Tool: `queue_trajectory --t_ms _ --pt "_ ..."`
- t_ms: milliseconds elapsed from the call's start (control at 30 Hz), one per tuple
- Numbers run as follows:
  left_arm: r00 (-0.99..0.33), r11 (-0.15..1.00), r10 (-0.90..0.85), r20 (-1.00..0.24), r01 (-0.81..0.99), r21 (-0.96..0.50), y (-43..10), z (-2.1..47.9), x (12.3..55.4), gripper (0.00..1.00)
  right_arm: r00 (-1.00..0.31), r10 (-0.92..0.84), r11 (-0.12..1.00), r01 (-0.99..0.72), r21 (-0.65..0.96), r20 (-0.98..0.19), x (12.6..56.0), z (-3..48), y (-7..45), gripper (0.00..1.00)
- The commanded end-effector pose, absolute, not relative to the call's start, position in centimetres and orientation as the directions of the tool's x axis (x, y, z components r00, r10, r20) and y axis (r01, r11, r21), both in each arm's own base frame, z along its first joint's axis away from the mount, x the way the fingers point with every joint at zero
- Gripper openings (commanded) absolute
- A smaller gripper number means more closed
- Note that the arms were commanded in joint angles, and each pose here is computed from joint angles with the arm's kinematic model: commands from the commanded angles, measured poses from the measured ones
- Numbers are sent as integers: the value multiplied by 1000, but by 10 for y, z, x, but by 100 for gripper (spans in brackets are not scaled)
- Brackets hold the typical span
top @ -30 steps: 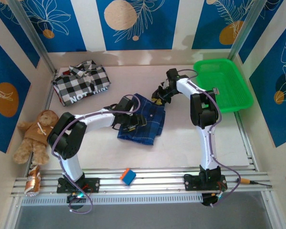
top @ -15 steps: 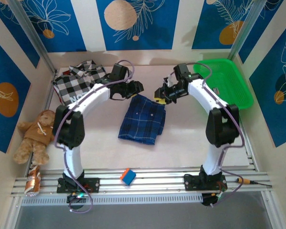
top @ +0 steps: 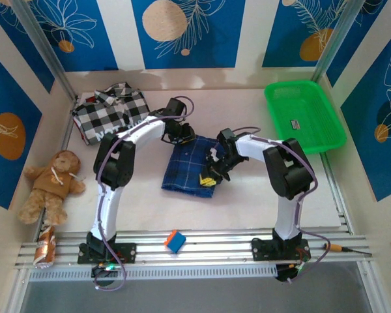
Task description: Fold and stack the long sleeve shirts
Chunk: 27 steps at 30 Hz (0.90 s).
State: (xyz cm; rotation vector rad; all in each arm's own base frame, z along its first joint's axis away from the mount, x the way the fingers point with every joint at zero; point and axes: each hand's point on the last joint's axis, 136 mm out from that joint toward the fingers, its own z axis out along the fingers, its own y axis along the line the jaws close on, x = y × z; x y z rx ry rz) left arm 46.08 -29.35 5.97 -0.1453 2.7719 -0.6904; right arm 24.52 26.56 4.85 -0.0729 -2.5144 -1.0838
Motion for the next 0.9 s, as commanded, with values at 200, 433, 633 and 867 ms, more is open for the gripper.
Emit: queue_trajectory --t_ms 200,433,633,867 --pt "-925 893 -149 -349 25 -449 -292 64 478 33 -927 -69 754 194 627 369 247 31 244 22" --pt "-855 765 -235 -463 131 -630 -308 168 481 59 -981 -85 741 56 670 176 258 115 232 50" --pt "-841 690 -227 -491 217 -690 -301 224 460 96 -995 22 876 68 478 101 277 120 177 69" --pt "-771 680 -192 -608 342 -648 -276 281 424 100 -991 77 902 116 417 109 316 63 164 80"
